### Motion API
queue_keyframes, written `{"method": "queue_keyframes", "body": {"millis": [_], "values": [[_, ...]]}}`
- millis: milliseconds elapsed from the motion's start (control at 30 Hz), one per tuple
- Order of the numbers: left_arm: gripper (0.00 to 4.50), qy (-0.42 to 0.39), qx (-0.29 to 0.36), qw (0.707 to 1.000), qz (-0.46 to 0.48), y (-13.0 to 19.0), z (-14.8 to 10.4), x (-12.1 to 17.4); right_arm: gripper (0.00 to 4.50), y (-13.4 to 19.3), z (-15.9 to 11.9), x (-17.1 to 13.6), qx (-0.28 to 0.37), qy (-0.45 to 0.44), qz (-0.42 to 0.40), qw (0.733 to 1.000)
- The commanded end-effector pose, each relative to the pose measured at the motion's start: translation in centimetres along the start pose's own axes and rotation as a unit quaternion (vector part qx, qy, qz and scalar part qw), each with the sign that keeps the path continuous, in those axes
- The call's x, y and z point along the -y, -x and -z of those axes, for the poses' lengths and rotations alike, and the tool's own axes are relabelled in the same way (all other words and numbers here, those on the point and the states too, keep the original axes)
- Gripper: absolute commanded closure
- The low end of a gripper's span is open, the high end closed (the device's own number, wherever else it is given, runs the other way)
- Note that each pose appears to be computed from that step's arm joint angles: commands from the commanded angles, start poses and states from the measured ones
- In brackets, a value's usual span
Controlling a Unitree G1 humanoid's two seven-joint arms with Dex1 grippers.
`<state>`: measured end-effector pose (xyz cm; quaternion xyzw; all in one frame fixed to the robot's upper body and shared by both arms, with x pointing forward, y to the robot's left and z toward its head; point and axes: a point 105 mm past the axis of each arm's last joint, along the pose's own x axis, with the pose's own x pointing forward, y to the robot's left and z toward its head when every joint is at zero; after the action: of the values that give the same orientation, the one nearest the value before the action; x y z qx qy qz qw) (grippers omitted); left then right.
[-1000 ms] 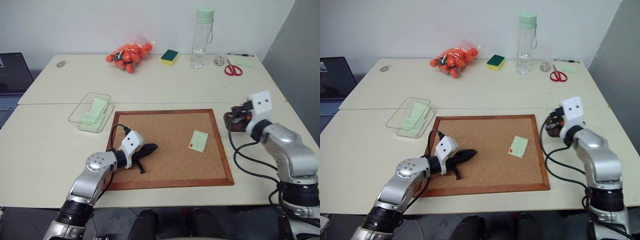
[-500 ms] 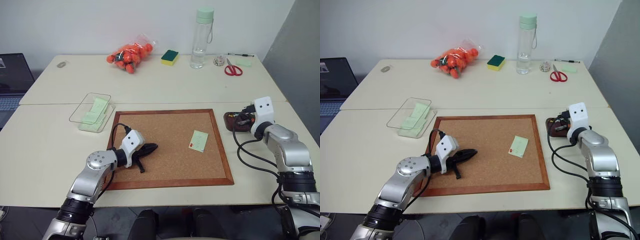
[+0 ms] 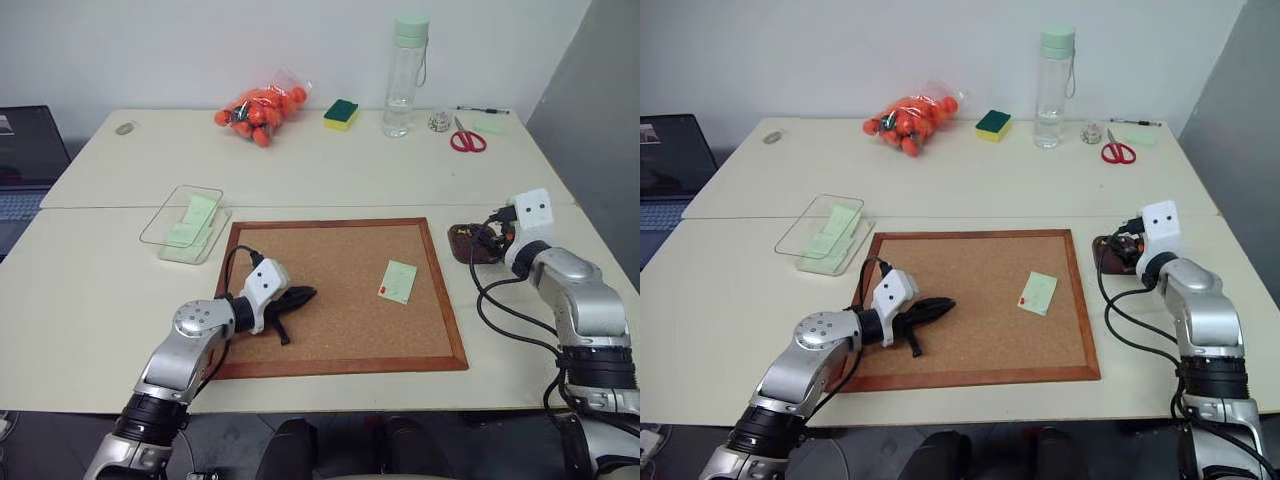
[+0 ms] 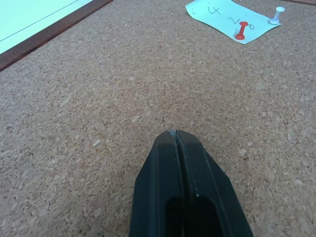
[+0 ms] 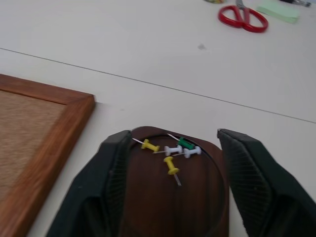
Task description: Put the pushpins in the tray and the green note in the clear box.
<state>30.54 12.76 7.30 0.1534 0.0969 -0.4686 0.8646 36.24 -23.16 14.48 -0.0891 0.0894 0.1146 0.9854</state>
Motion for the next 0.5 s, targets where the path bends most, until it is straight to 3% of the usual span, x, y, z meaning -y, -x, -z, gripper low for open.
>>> {"method": "queue_keyframes", "body": {"millis": [33, 233, 500], "values": [[4.50, 0.011, -0.037, 0.999, 0.007, 0.4, 1.9, 0.2, 1.00, 4.0, -2.3, -3.5, 0.053, -0.007, -0.101, 0.994], [4.50, 0.010, -0.042, 0.999, 0.019, 0.3, 2.1, 0.2, 1.00, 8.1, -0.8, -9.6, 0.065, 0.012, -0.194, 0.979], [4.50, 0.009, -0.039, 0.999, 0.028, -0.1, 1.8, 0.3, 1.00, 7.2, 1.9, -12.3, 0.066, 0.038, -0.207, 0.975]]}}
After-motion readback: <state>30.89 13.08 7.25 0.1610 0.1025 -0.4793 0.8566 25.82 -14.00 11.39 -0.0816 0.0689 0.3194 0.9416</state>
